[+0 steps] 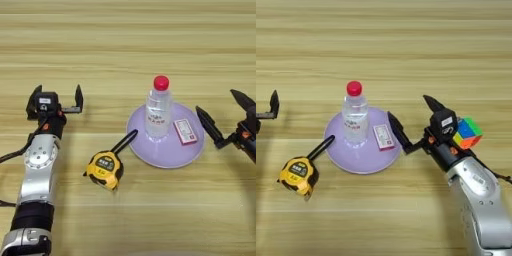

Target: Move the objects on the table

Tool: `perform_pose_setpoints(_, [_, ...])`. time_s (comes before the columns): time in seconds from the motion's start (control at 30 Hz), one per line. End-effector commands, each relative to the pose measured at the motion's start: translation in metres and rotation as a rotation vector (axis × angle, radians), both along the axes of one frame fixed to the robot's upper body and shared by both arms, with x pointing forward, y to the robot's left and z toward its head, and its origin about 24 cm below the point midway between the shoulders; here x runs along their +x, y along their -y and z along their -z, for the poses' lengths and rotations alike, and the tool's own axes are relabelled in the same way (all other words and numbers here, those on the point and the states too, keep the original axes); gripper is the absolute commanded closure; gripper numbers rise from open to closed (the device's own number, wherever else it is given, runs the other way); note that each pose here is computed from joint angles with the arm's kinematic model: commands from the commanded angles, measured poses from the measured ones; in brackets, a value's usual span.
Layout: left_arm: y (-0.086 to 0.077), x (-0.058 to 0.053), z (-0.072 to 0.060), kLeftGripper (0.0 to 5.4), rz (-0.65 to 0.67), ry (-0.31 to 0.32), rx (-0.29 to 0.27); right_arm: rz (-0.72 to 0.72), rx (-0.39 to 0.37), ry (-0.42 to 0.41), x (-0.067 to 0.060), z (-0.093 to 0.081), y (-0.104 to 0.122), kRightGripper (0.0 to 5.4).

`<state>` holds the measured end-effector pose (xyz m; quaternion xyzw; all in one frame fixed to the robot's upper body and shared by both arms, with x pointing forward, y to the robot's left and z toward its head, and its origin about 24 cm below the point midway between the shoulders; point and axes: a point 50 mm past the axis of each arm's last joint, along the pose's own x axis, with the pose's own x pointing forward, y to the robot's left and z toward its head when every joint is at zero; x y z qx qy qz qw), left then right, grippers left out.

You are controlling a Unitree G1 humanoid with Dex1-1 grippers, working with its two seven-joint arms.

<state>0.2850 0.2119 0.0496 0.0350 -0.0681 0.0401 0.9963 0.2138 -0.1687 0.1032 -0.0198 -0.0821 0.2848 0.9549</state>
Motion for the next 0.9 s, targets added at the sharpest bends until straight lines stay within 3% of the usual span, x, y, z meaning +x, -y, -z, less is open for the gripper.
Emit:
perform_pose_setpoints(0.03, [0.0, 0.003, -0.003, 0.02, -0.001, 0.009, 0.007, -0.191, -0.025, -0.019, -0.018, 0.003, -0.025, 0.0])
perform_pose_setpoints(0.3, [-0.003, 0.003, -0.002, 0.02, -0.007, 0.001, 0.006, -0.361, 0.002, -0.073, -0.031, 0.011, -0.066, 0.0])
perform_pose_setpoints(0.53, [-0.004, 0.005, 0.002, 0.02, -0.005, -0.009, 0.007, -0.392, 0.007, -0.1, -0.019, 0.021, -0.093, 0.0])
perform_pose_setpoints(0.9, [-0.008, 0.004, 0.003, 0.02, -0.016, -0.012, 0.008, -0.51, -0.014, -0.103, -0.011, 0.031, -0.133, 0.0])
